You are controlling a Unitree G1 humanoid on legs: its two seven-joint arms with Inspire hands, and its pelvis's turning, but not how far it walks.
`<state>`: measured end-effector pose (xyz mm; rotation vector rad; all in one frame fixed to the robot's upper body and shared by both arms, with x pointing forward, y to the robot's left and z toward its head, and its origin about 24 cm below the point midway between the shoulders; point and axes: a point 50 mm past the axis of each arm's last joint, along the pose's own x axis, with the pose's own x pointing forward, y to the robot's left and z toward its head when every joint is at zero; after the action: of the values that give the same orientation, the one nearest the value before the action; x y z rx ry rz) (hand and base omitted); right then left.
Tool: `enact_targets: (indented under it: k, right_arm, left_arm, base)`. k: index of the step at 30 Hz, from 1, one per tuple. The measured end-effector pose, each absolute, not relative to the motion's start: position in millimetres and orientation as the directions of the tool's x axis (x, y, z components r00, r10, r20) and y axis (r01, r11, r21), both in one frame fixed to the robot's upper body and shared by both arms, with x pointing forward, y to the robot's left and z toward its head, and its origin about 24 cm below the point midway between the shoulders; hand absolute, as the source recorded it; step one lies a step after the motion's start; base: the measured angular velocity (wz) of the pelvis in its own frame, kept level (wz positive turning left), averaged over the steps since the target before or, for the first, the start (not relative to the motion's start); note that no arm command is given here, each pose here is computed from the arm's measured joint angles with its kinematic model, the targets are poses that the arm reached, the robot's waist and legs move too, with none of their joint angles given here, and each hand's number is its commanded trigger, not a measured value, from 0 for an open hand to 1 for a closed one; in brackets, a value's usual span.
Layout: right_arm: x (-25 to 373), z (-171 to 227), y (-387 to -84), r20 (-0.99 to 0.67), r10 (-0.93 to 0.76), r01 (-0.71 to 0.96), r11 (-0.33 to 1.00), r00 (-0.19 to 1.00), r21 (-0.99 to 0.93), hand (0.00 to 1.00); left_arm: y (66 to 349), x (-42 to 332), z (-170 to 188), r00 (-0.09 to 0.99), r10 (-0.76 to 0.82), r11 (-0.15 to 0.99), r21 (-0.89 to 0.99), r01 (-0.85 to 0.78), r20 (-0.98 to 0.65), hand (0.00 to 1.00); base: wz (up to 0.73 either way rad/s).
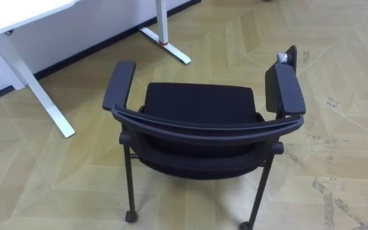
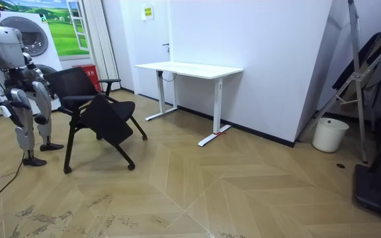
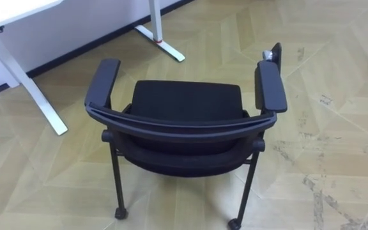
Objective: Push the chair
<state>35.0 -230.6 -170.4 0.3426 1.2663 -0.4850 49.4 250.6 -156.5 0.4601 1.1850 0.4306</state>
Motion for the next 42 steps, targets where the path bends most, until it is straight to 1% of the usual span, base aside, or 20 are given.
enact_targets:
  k: [2,7,9,11,14,16,19,23,24,28,31,35,42]
  right_arm:
    - [34,-170,-235,-0.961,-0.172,0.549,0.836,0.218,-0.025,0.00]
    - [32,-167,-248,-0.958,-0.197,0.576,0.817,0.210,-0.042,0.00]
    - [32,-165,-252,-0.954,-0.213,0.590,0.806,0.212,-0.049,0.00]
    - [33,-163,-259,-0.948,-0.238,0.595,0.801,0.211,-0.069,0.00]
    - [34,-161,-265,-0.942,-0.256,0.581,0.810,0.218,-0.086,0.00]
    - [33,-161,-265,-0.942,-0.257,0.592,0.802,0.215,-0.084,0.00]
    - [36,-161,-265,-0.941,-0.256,0.595,0.800,0.224,-0.076,0.00]
    - [43,-161,-265,-0.936,-0.253,0.594,0.802,0.246,-0.061,0.00]
    - [44,-161,-265,-0.935,-0.252,0.595,0.801,0.249,-0.057,0.00]
    - [44,-161,-265,-0.936,-0.246,0.608,0.793,0.252,-0.045,0.00]
    - [45,-161,-264,-0.939,-0.229,0.605,0.796,0.257,-0.029,0.00]
    - [41,-161,-263,-0.943,-0.219,0.623,0.782,0.250,-0.016,0.00]
    - [41,-162,-263,-0.943,-0.217,0.620,0.784,0.252,-0.015,0.00]
  left_arm:
    - [263,57,-150,0.344,0.600,0.787,0.610,-0.093,-0.722,0.00]
    - [278,74,-141,0.369,0.668,0.729,0.667,-0.152,-0.646,0.00]
    - [284,85,-134,0.408,0.684,0.708,0.686,-0.168,-0.605,0.00]
    - [293,103,-122,0.487,0.699,0.659,0.735,-0.156,-0.524,0.00]
    - [300,116,-113,0.535,0.709,0.613,0.777,-0.143,-0.460,0.00]
    - [300,127,-105,0.570,0.710,0.599,0.780,-0.179,-0.414,0.00]
    - [298,154,-84,0.655,0.691,0.582,0.774,-0.250,-0.308,0.00]
    - [292,178,-65,0.740,0.644,0.535,0.806,-0.254,-0.195,0.00]
    - [291,182,-63,0.750,0.636,0.531,0.808,-0.256,-0.181,0.00]
    - [278,205,-33,0.823,0.566,0.511,0.802,-0.309,-0.044,0.00]
    - [271,216,-16,0.852,0.523,0.490,0.804,-0.337,0.039,0.00]
    - [259,224,-5,0.892,0.444,0.449,0.840,-0.305,0.087,0.00]
    - [246,226,-8,0.933,0.356,0.419,0.882,-0.216,0.059,0.00]
  base:
    - [0.06]
    - [0.00]
    - [0.00]
    - [-0.02]
    - [-0.03]
    - [0.00]
    - [0.01]
    - [0.00]
    - [0.00]
    - [0.02]
    - [0.02]
    - [0.06]
    - [0.00]
